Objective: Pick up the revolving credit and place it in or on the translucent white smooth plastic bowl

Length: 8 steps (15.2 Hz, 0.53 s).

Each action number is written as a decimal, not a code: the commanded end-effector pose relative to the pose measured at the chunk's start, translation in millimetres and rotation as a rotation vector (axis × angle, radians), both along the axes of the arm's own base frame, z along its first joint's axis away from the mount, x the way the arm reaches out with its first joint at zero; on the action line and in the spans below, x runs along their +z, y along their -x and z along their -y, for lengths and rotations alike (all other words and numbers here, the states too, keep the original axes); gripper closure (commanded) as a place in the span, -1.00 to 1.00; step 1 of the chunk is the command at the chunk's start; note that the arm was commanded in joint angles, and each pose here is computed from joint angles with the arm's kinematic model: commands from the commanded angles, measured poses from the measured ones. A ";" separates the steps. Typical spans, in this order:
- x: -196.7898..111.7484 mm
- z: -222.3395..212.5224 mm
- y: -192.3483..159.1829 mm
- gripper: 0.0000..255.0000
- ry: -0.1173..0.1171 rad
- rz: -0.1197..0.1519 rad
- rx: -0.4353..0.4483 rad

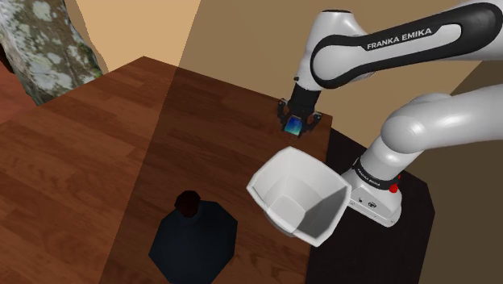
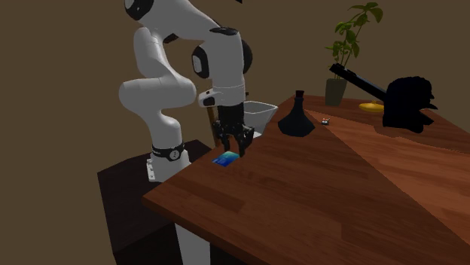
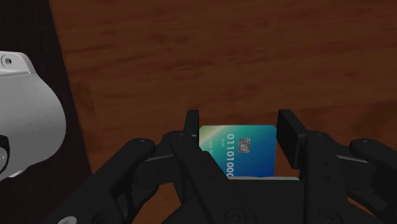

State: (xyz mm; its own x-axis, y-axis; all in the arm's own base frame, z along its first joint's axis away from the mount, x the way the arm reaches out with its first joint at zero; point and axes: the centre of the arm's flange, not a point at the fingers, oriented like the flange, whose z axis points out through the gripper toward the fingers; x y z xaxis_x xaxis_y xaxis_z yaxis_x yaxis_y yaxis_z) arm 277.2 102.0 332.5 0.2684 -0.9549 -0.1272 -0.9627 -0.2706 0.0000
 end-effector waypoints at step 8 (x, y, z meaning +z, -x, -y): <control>47.5 0.6 0.4 1.00 0.000 -0.001 0.000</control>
State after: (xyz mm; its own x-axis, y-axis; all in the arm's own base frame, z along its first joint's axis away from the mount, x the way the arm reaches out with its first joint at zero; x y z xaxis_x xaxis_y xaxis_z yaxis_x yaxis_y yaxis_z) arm 276.6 100.1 374.8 0.2685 -0.9548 -0.1275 -0.9626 -0.2708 0.0003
